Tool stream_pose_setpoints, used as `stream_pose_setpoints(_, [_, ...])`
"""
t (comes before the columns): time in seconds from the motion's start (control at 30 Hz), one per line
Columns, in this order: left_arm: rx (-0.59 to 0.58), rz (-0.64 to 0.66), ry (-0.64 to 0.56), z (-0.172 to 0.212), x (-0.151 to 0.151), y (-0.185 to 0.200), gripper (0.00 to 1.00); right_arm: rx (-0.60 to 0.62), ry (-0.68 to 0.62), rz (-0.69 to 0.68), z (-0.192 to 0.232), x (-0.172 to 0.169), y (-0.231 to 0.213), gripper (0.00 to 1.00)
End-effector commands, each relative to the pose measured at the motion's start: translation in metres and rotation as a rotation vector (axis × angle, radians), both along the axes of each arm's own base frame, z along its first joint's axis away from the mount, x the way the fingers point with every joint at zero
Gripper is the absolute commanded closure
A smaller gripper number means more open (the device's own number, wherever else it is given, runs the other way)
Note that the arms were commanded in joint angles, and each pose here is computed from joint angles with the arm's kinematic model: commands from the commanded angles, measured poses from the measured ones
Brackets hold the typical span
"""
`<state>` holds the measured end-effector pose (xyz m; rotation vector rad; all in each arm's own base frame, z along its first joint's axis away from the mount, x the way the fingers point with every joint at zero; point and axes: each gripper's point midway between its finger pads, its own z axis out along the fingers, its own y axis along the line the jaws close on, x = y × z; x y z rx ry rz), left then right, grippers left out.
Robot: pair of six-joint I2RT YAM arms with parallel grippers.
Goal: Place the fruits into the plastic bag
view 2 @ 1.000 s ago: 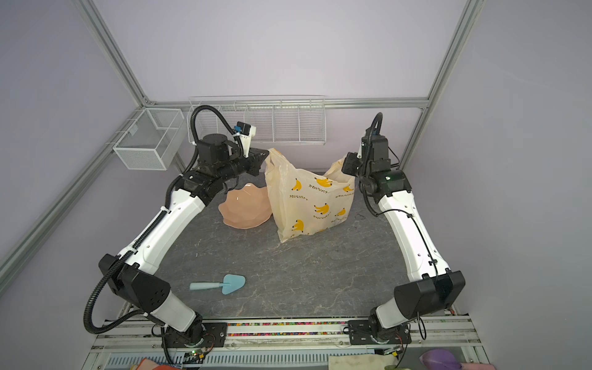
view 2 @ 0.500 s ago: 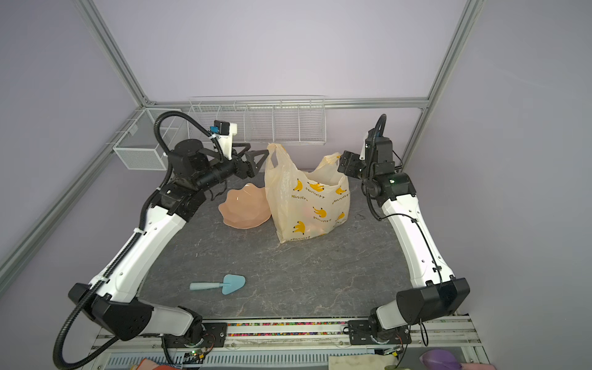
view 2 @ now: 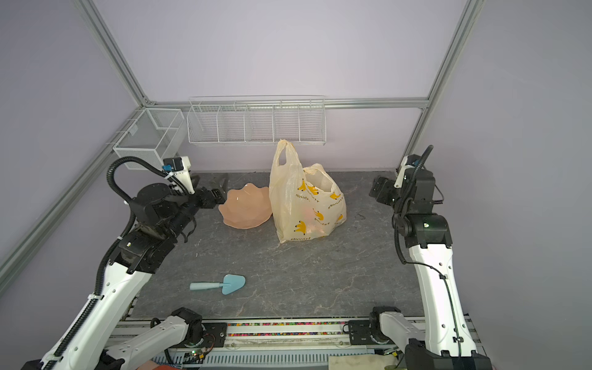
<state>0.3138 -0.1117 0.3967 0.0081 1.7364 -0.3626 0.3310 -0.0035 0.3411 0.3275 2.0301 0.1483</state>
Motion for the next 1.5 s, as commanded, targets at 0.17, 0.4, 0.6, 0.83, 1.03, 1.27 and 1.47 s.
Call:
stream_pose_setpoints(0.17, [0.025,0.425,0.091,-0.117,0.031,0.113,0.01,-0.188,0.057,-0.089,-0.149,-0.003,-0.03,0.11])
stream_pose_setpoints(0.4, [0.148,0.508,0.03,-0.182,0.067,0.146,0.01,-0.229,-0.082,-0.056,-0.205,0.027,-0.026,0.12])
stream_pose_setpoints(0.6, [0.204,0.468,0.01,-0.219,0.064,0.14,0.01,-0.312,-0.125,0.003,-0.217,0.044,-0.017,0.12])
stream_pose_setpoints(0.83, [0.227,0.326,-0.016,-0.252,0.058,0.118,0.01,-0.346,-0.235,-0.005,-0.236,0.047,-0.018,0.12])
stream_pose_setpoints(1.03, [0.248,0.293,0.065,-0.277,0.083,0.114,0.01,-0.345,-0.119,-0.047,-0.245,0.057,-0.026,0.12])
stream_pose_setpoints(1.27, [0.235,0.328,0.129,-0.283,0.092,0.124,0.01,-0.343,-0.114,-0.047,-0.245,0.057,-0.026,0.12])
stream_pose_setpoints(1.47, [0.234,0.329,0.1,-0.282,0.092,0.124,0.01,-0.344,-0.114,-0.048,-0.245,0.057,-0.026,0.12])
